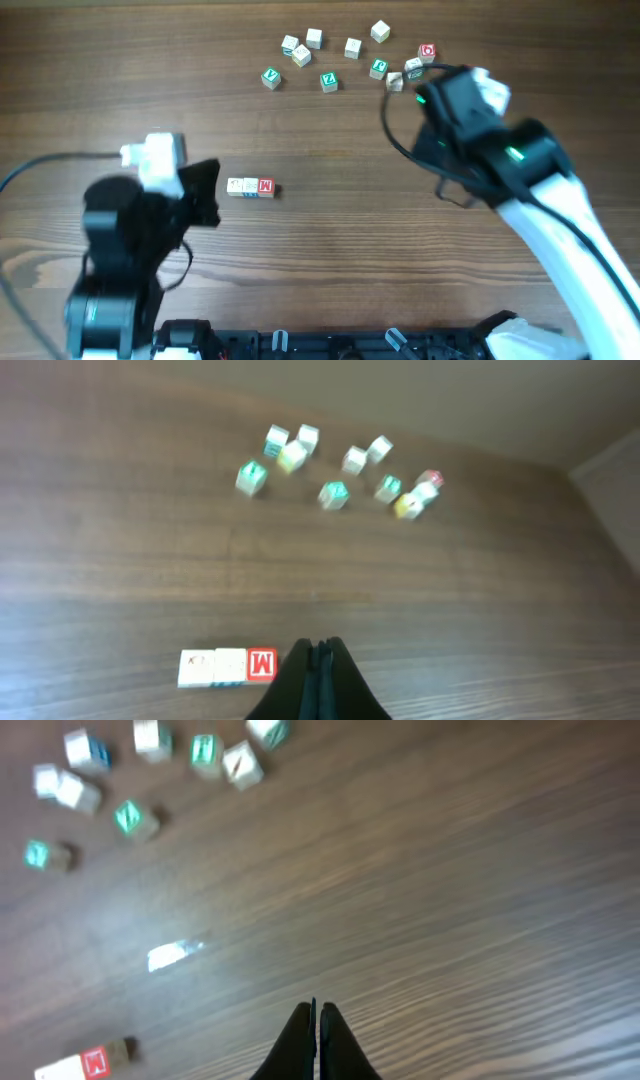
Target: Form a horizontal line
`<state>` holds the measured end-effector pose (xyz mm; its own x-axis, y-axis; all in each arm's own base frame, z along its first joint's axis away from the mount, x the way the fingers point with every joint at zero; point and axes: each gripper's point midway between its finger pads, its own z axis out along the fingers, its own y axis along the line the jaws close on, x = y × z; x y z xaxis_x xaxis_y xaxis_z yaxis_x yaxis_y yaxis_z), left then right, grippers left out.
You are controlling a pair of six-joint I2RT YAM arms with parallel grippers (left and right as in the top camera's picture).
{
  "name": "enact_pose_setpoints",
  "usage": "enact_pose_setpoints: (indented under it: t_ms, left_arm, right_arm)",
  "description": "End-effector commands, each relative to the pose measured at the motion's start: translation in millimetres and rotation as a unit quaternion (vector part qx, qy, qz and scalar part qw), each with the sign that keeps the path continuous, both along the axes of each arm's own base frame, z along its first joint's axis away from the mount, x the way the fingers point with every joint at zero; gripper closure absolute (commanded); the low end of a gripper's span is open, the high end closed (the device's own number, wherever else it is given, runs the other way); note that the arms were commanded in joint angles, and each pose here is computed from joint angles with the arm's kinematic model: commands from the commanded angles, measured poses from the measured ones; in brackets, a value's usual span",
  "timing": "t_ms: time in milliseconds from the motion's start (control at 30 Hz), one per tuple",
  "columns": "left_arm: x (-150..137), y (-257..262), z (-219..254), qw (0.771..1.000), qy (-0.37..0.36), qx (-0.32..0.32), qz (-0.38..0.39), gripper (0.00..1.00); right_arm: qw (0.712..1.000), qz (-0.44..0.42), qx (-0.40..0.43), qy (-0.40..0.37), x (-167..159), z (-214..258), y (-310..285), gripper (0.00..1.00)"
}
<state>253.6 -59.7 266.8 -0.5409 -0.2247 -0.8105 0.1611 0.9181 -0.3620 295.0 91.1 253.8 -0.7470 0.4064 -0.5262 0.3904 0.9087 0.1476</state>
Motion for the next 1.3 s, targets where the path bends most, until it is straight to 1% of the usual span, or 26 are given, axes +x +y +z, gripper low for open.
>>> enact_pose_setpoints:
  t_ms: [0, 100, 200, 233, 300, 333, 400, 500, 567, 633, 667, 700, 733, 800, 833, 867, 900, 1000, 1267]
  left_arm:
    - [-32, 1, 24, 0.998, -0.054, 0.018, -0.009, 0.96]
    - [-54, 2, 30, 0.997, -0.076, 0.021, -0.010, 0.96]
    - [-73, -3, 29, 0.997, -0.077, 0.013, -0.025, 0.96]
    - [-81, -9, 27, 0.996, -0.075, 0.005, -0.044, 0.96]
    - [-93, -14, 25, 0.996, -0.074, -0.002, -0.058, 0.96]
    - [-98, -14, 24, 0.995, -0.078, 0.003, -0.059, 0.96]
    - [-104, -13, 25, 0.993, -0.093, 0.019, -0.065, 0.96]
    - [-108, -13, 28, 0.992, -0.106, 0.023, -0.066, 0.96]
    - [-109, -13, 26, 0.992, -0.101, 0.023, -0.066, 0.94]
    - [-110, -12, 22, 0.993, -0.092, 0.022, -0.066, 0.78]
    - [-111, -12, 20, 0.994, -0.088, 0.022, -0.066, 0.23]
    - [-112, -12, 18, 0.994, -0.083, 0.022, -0.066, 0.00]
    - [-112, -12, 16, 0.994, -0.079, 0.022, -0.066, 0.00]
    - [-114, -12, 12, 0.995, -0.070, 0.022, -0.067, 0.00]
    - [-115, -12, 10, 0.995, -0.065, 0.021, -0.067, 0.00]
    - [-116, -12, 9, 0.996, -0.061, 0.021, -0.067, 0.00]
    - [-117, -12, 6, 0.996, -0.055, 0.021, -0.067, 0.00]
    - [-118, -12, 3, 0.996, -0.047, 0.021, -0.067, 0.00]
    - [-119, -12, 2, 0.996, -0.046, 0.021, -0.067, 0.00]
  right_arm:
    - [0.994, -0.074, -0.006, -0.077, -32, 45, -43, 0.96]
    - [0.988, -0.101, 0.015, -0.115, -63, 66, -65, 0.96]
    - [0.985, -0.110, 0.024, -0.133, -93, 77, -83, 0.95]
    - [0.982, -0.127, 0.025, -0.136, -106, 77, -93, 0.96]
    - [0.973, -0.180, 0.032, -0.143, -135, 76, -116, 0.96]
    - [0.970, -0.184, 0.034, -0.152, -145, 78, -123, 0.95]
    - [0.966, -0.182, 0.057, -0.176, -158, 83, -129, 0.96]
    - [0.957, -0.185, 0.081, -0.208, -175, 89, -138, 0.96]
    - [0.954, -0.183, 0.093, -0.219, -181, 91, -141, 0.96]
    - [0.952, -0.180, 0.102, -0.224, -185, 91, -141, 0.96]
    - [0.952, -0.180, 0.101, -0.224, -185, 91, -142, 0.96]
    - [0.952, -0.182, 0.102, -0.224, -185, 91, -141, 0.96]
    - [0.952, -0.182, 0.102, -0.224, -184, 91, -141, 0.93]
    - [0.950, -0.185, 0.102, -0.228, -183, 93, -142, 0.55]
    - [0.947, -0.192, 0.108, -0.233, -182, 94, -142, 0.39]
    - [0.944, -0.201, 0.111, -0.237, -182, 96, -144, 0.11]
    - [0.940, -0.212, 0.118, -0.240, -182, 96, -145, 0.00]
    - [0.931, -0.234, 0.141, -0.243, -182, 96, -145, 0.00]
    - [0.932, -0.234, 0.138, -0.239, -183, 94, -145, 0.00]
